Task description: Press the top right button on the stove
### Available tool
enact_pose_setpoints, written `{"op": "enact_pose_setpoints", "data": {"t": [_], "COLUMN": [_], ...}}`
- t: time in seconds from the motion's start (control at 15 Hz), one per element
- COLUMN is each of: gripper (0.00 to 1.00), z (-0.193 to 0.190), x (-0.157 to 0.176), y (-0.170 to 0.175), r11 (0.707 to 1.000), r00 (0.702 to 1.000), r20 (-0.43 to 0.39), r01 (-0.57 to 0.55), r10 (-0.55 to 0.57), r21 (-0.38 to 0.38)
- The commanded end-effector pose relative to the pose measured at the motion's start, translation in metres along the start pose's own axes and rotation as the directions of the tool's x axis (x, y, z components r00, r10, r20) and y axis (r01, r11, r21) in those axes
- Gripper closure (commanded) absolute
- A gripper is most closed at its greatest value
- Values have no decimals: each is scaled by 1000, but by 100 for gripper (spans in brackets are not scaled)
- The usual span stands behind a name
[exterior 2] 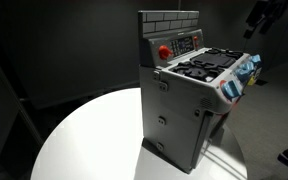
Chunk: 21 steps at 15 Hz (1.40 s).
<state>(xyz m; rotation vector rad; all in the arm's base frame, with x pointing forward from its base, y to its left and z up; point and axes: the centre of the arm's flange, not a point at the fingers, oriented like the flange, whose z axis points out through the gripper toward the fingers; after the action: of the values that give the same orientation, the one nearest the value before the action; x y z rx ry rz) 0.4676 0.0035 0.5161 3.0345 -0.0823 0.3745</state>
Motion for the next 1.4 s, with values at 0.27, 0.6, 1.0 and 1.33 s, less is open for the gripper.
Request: {"op": "enact_pose_setpoints", "data": {"t": [0.27, 0.6, 1.0, 1.33], "gripper": [0, 0, 0, 0], "z": [9, 24, 40, 50], "x": [67, 98, 129, 146], "y": [-26, -32, -36, -35], "r11": [998, 995, 990, 986], "r00": [992, 989, 985, 982], "r20": [-107, -112, -102, -93], "r01": [-63, -102, -141, -168], "r10": [63, 102, 140, 167], "r21": [9, 0, -5, -4]}}
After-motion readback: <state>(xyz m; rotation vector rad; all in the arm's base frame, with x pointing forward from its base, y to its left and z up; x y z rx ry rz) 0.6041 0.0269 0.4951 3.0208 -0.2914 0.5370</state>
